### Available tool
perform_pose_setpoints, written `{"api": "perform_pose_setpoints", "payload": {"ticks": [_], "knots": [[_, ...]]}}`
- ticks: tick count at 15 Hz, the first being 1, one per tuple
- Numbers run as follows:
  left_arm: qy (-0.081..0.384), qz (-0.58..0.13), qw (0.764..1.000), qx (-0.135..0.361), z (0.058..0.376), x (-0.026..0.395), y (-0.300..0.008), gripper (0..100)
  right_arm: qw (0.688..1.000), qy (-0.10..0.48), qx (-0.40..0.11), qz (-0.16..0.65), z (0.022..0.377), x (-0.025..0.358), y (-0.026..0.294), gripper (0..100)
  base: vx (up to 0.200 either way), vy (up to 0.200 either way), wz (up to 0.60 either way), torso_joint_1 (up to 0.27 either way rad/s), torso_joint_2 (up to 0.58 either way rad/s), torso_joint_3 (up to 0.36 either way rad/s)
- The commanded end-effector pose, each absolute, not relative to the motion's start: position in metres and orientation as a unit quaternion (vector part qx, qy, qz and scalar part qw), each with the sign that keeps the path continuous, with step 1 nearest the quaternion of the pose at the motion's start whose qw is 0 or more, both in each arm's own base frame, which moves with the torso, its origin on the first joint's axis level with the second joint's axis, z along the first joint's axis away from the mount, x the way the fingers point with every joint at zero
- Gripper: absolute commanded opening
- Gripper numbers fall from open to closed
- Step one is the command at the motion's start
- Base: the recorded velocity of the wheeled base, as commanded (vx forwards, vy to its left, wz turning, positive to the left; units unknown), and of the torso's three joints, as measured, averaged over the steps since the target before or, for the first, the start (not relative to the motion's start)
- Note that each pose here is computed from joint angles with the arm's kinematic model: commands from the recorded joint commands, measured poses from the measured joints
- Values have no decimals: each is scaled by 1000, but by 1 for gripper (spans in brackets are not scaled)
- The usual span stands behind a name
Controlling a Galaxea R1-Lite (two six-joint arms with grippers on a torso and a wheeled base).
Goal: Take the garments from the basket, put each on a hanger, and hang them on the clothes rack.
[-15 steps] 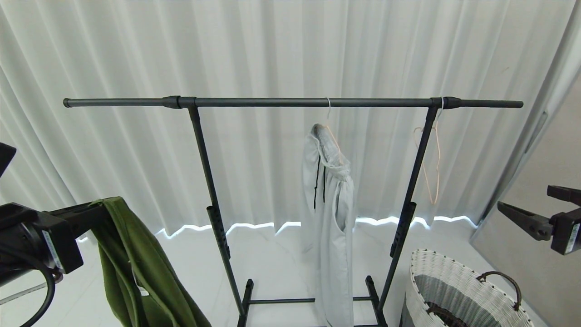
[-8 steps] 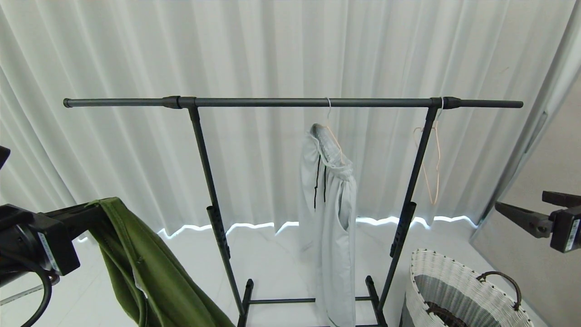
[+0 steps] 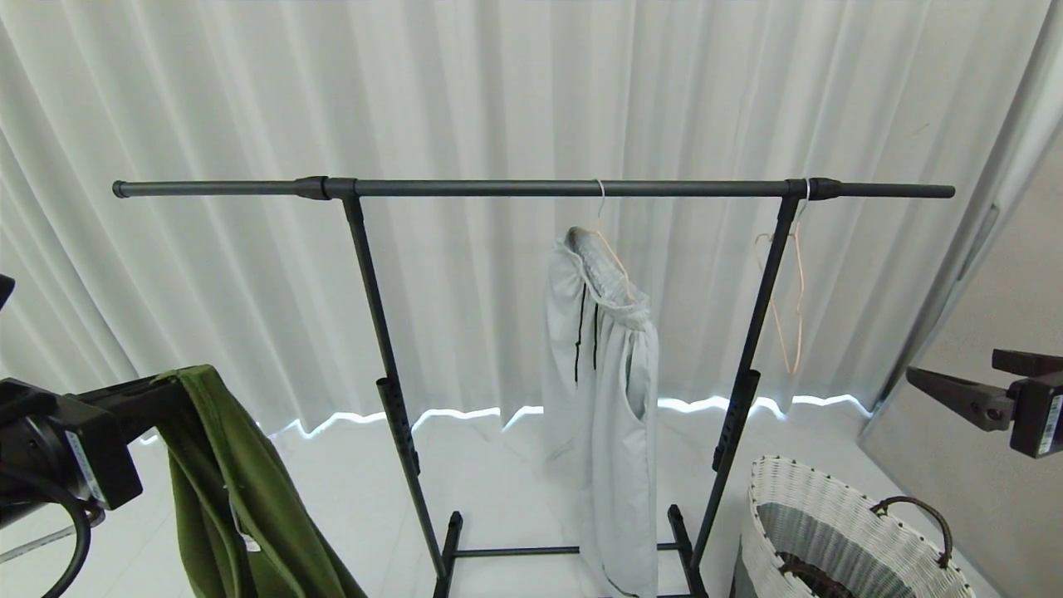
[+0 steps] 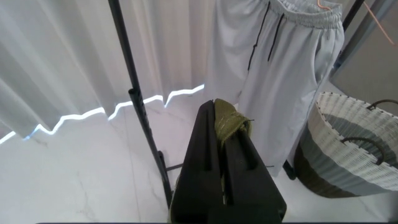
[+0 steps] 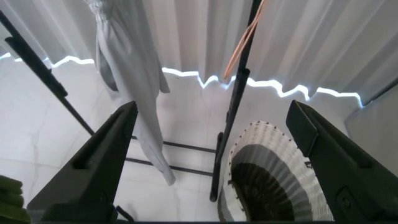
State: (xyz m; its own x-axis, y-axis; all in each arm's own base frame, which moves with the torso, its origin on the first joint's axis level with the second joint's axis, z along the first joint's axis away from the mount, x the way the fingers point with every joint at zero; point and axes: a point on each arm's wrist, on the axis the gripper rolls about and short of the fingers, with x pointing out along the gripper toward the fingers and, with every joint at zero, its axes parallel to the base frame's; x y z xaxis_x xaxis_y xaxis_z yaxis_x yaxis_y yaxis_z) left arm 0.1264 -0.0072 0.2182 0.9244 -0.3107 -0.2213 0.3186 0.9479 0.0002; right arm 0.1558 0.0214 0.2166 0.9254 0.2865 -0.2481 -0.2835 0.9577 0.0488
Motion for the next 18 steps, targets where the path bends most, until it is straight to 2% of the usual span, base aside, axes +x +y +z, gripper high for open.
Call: {"api": "perform_pose_setpoints", "payload": {"ticks": [1, 3, 18], "knots": [[111, -161, 981, 18, 217, 126, -7, 0, 981, 126, 6, 145, 217, 156, 21, 100, 0, -200, 0, -2, 2, -2], [111, -160, 981, 18, 217, 126, -7, 0, 981, 126, 6, 145, 217, 156, 21, 100, 0, -200, 0, 10, -2, 2], [113, -161, 980, 18, 216, 127, -7, 0, 981, 128, 6, 147, 216, 157, 22, 100, 0, 0, 0, 0, 0, 0]]}}
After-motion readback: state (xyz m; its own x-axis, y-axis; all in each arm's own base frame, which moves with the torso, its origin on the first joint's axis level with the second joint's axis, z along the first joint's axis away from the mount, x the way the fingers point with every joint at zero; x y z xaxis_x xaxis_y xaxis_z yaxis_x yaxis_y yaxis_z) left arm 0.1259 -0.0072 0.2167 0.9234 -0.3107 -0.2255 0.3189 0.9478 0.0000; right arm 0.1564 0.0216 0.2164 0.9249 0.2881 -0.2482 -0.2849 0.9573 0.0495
